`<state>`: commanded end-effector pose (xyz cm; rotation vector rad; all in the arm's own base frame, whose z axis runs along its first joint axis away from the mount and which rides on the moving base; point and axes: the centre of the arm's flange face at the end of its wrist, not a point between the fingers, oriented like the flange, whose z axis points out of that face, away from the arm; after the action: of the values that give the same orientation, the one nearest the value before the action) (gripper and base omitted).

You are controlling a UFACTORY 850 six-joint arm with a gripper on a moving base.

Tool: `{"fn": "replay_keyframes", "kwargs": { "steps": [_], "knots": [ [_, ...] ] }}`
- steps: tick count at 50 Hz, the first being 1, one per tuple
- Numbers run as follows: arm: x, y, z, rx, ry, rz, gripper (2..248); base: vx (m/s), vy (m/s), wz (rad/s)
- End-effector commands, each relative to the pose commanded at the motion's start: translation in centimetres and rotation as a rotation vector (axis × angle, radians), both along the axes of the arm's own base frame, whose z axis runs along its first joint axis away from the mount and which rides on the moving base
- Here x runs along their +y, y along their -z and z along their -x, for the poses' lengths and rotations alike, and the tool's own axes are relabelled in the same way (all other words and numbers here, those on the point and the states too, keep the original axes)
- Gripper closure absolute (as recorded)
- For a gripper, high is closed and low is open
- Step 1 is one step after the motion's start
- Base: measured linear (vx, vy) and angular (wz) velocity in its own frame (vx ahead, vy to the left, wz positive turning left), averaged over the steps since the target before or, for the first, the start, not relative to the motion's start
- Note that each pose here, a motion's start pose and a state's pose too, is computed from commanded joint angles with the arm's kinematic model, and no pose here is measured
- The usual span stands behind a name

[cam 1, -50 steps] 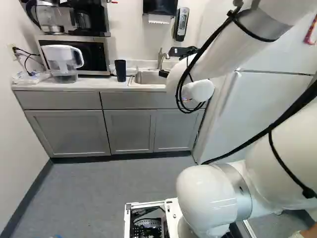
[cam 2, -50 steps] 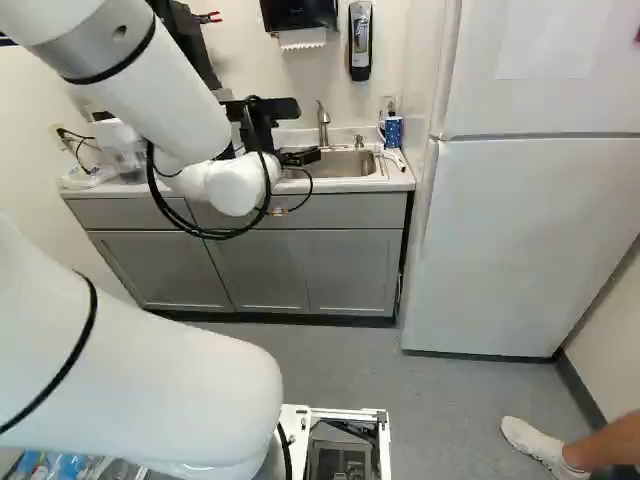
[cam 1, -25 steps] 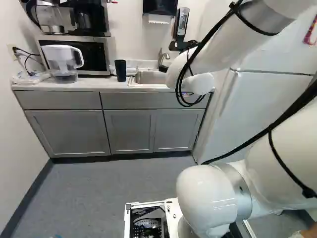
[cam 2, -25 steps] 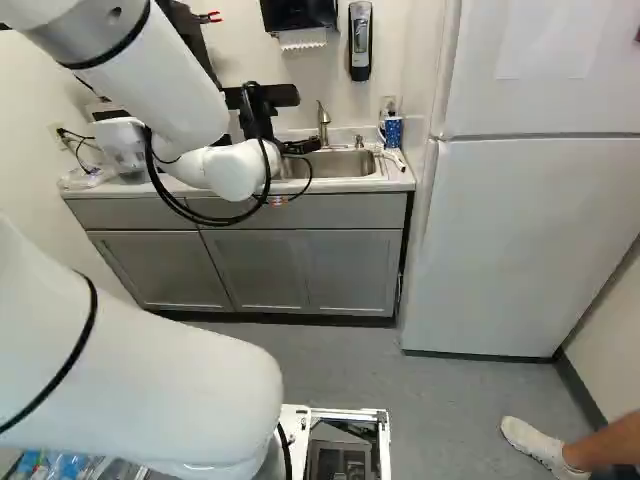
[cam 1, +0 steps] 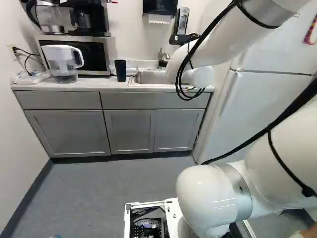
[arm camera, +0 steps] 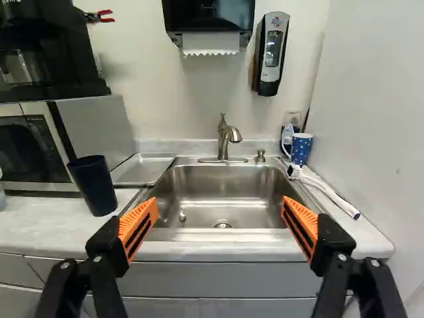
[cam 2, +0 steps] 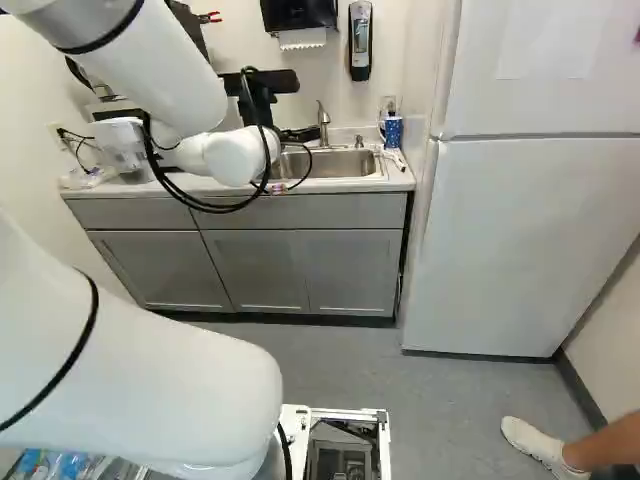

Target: Rinse the cup and place it in the tray

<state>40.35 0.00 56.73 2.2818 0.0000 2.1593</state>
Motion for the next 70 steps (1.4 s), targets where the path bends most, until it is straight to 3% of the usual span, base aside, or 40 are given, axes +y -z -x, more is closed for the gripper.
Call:
{"fn": "replay_keyframes", "kwargs": {
  "steps": [38, 70],
  "knots": [
    [0.0, -4.1, -1.9, -0.071, 0.0, 0.0, 3, 0.0, 0.0, 0.0],
    [0.0, -7.2, -3.5, -0.078, 0.0, 0.0, 3, 0.0, 0.0, 0.0]
  ]
}}
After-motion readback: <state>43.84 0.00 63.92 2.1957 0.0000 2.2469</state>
